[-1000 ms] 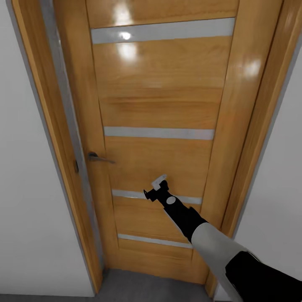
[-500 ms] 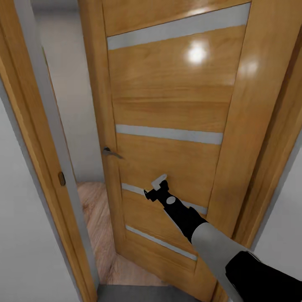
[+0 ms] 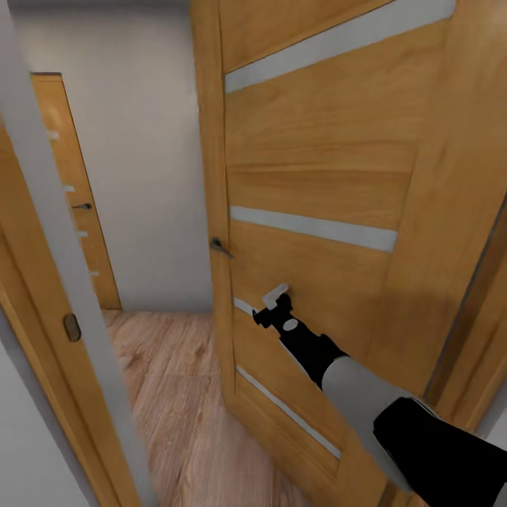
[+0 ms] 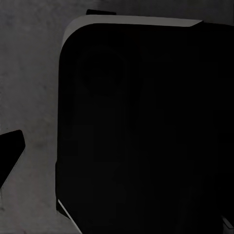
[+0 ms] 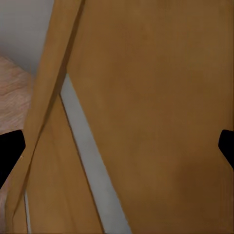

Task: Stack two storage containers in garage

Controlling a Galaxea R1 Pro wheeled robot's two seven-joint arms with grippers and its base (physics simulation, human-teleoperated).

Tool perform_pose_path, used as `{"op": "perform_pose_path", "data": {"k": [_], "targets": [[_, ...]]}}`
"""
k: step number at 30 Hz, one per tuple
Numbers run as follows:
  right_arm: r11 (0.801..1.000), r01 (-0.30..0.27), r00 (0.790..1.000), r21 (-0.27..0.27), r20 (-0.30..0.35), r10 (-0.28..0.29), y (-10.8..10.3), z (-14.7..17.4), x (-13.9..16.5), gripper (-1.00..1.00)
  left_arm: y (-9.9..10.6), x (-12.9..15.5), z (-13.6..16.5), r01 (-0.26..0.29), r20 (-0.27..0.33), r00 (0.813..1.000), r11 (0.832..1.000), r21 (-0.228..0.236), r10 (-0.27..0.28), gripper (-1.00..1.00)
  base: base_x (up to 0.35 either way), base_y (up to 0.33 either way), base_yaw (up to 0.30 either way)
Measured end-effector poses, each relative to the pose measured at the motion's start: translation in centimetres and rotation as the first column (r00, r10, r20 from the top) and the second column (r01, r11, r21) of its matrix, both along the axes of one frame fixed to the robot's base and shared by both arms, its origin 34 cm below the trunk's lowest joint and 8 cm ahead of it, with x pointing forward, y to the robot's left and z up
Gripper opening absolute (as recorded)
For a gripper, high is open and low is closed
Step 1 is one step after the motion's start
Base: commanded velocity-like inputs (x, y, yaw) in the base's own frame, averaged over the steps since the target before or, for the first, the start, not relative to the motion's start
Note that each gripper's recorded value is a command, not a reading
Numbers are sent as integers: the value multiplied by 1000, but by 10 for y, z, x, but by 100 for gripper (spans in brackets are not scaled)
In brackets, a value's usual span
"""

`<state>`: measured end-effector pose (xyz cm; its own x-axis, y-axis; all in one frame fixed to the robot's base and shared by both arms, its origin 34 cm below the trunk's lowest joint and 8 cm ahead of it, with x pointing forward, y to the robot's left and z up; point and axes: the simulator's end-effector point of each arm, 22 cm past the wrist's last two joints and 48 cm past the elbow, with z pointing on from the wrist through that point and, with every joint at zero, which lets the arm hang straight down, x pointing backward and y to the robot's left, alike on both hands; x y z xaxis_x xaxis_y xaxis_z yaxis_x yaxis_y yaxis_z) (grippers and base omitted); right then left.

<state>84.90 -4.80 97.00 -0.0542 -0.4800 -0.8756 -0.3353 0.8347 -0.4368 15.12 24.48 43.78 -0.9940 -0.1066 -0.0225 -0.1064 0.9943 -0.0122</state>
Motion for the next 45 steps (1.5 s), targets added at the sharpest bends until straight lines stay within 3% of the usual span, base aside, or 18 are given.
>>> {"op": "perform_pose_path", "data": {"k": [4, 20, 26, 45], "targets": [[999, 31, 999, -18, 18, -31, -12, 20, 14, 100, 0, 0, 0, 0, 1, 1000, 1000, 0, 0, 100, 209, 0, 0], [996, 85, 995, -14, 55, -85, -23, 32, 19, 100, 0, 0, 0, 0, 0, 1000, 1000, 0, 0, 100, 33, 0, 0], [996, 86, 993, -8, 82, -85, -22, 42, 20, 100, 0, 0, 0, 0, 0, 1000, 1000, 0, 0, 100, 0, 0, 0], [998, 60, 996, -4, 59, -60, -16, 34, 17, 100, 0, 0, 0, 0, 0, 1000, 1000, 0, 0, 100, 0, 0, 0]]}}
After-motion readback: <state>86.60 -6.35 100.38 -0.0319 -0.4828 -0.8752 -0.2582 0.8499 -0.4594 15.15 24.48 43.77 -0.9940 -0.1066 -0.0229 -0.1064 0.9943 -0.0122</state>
